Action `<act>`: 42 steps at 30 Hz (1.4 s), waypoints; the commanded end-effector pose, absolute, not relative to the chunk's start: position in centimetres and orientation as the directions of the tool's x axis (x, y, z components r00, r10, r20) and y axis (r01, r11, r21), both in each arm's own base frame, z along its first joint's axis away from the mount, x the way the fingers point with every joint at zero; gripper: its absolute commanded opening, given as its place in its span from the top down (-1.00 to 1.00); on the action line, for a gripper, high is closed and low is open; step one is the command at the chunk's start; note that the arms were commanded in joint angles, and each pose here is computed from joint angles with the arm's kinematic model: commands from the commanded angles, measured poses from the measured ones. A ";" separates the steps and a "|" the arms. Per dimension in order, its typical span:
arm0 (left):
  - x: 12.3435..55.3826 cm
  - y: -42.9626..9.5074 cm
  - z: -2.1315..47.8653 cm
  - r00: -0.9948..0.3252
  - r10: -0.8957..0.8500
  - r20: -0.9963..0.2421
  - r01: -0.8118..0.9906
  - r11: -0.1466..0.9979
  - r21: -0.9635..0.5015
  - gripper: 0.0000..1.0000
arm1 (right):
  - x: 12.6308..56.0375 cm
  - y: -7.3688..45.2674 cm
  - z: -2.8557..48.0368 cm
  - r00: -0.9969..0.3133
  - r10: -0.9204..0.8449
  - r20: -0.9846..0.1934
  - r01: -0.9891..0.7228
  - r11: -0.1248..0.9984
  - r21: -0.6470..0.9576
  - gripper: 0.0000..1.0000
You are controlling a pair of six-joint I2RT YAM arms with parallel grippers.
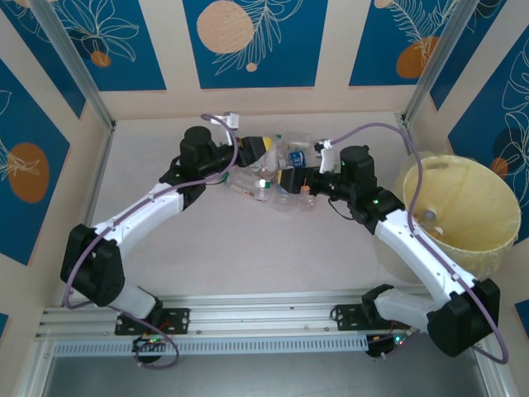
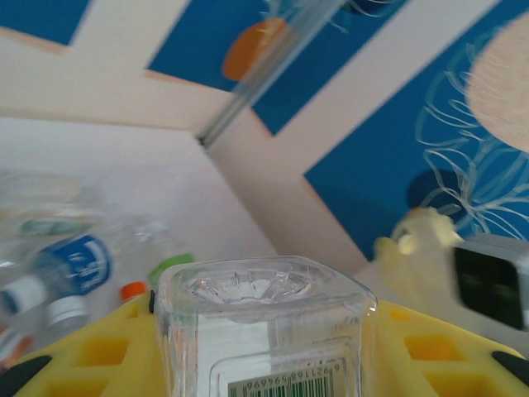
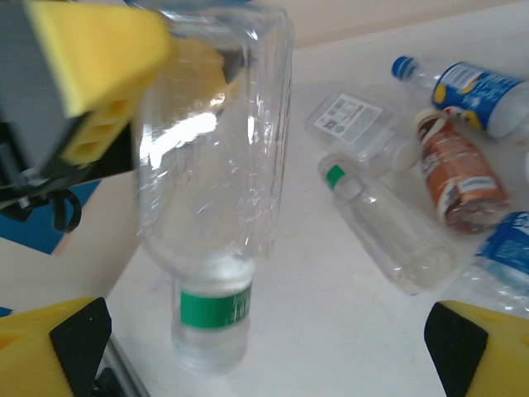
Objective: Put the plastic bottles in the bin
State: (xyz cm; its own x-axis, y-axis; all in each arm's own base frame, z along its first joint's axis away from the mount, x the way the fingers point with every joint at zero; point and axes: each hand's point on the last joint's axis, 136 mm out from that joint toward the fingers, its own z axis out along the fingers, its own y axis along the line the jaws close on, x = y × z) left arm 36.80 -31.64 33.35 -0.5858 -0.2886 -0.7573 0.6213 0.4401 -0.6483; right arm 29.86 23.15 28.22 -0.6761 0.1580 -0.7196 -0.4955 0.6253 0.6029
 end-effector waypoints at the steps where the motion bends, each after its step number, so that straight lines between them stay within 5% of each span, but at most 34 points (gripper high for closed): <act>1: 35.5 -33.4 35.0 -0.542 -0.241 -0.805 0.711 0.379 -0.592 0.25 | 29.7 25.3 31.3 -0.659 0.188 -0.728 -0.560 0.524 0.642 -0.99; 16: 35.3 -35.2 35.0 -0.591 -0.253 -0.766 0.689 0.334 -0.643 0.24 | 32.0 27.7 30.0 -0.508 0.098 -0.856 -0.636 0.627 0.449 -0.93; 24: 35.2 -35.8 34.5 -0.633 -0.254 -0.731 0.668 0.299 -0.682 0.20 | 33.5 26.7 29.9 -0.488 0.166 -0.857 -0.574 0.679 0.458 -0.43; 28: 34.7 -36.1 34.5 -0.636 -0.231 -0.736 0.683 0.275 -0.677 -0.03 | 33.5 26.2 29.8 -0.489 0.183 -0.853 -0.570 0.673 0.472 -0.19; 32: 34.6 -36.0 34.8 -0.650 -0.221 -0.727 0.672 0.281 -0.685 -0.78 | 33.3 25.7 29.1 -0.499 0.148 -0.854 -0.565 0.691 0.450 -0.08; 34: 34.7 -35.8 35.1 -0.647 -0.233 -0.726 0.666 0.290 -0.687 -0.98 | 33.2 25.4 28.7 -0.497 0.144 -0.856 -0.558 0.701 0.443 -0.07; 42: 34.4 -33.9 37.4 -0.580 -0.311 -0.753 0.689 0.307 -0.657 -1.00 | 32.8 22.3 26.9 -0.503 0.115 -0.857 -0.482 0.785 0.389 -0.02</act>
